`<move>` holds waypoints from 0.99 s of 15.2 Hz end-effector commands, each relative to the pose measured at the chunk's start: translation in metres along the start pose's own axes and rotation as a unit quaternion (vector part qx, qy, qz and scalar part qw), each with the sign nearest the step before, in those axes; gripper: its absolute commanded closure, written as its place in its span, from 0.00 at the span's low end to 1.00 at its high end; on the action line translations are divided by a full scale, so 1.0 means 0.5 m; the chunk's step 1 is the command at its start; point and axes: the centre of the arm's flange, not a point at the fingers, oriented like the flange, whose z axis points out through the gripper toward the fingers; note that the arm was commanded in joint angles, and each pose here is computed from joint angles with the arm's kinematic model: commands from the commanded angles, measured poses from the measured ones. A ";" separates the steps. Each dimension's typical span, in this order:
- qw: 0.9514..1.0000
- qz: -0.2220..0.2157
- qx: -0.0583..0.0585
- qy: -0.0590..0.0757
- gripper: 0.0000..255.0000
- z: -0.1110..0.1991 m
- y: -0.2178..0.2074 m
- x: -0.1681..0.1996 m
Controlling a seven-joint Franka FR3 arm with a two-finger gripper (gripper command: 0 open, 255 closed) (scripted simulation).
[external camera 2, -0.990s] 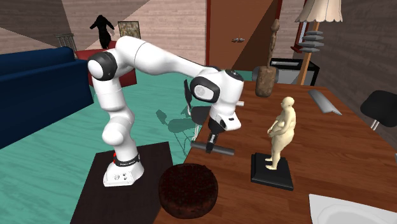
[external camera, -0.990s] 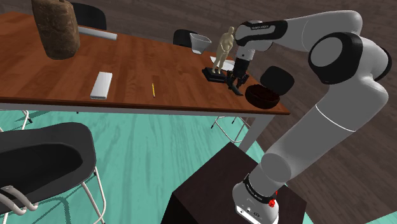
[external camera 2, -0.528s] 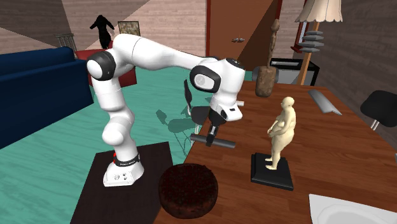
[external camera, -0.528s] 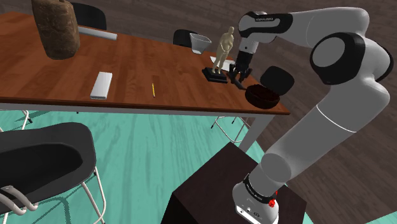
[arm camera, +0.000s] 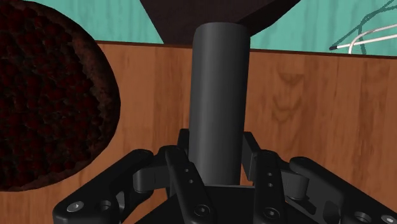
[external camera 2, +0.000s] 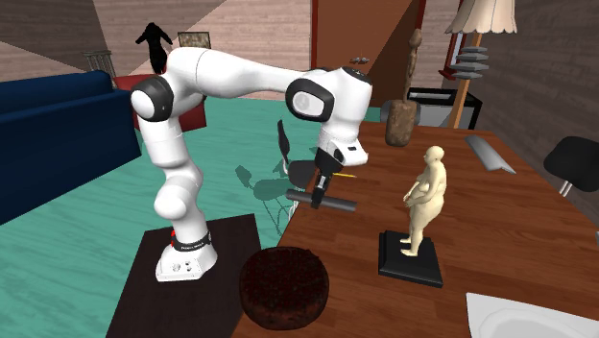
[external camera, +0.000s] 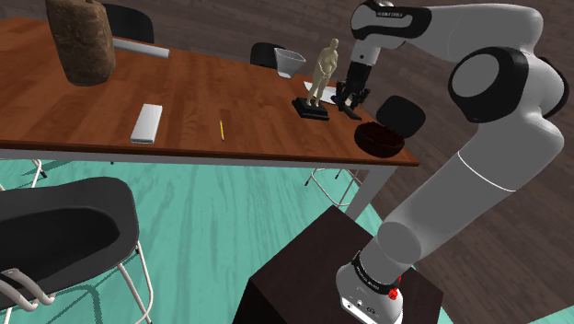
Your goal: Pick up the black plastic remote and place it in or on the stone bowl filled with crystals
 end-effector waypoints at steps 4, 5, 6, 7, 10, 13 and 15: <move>1.000 0.000 0.000 0.000 1.00 -0.050 -0.001 -0.011; 1.000 0.000 0.000 0.000 1.00 -0.048 0.025 -0.016; 1.000 0.000 0.000 0.000 1.00 -0.046 0.051 -0.020; 1.000 0.000 0.000 0.000 1.00 -0.044 0.077 -0.025; 1.000 0.000 0.000 0.000 1.00 -0.039 0.154 -0.039; 1.000 0.000 0.000 0.000 1.00 -0.033 0.232 -0.053; 1.000 0.000 0.000 0.000 1.00 -0.030 0.284 -0.062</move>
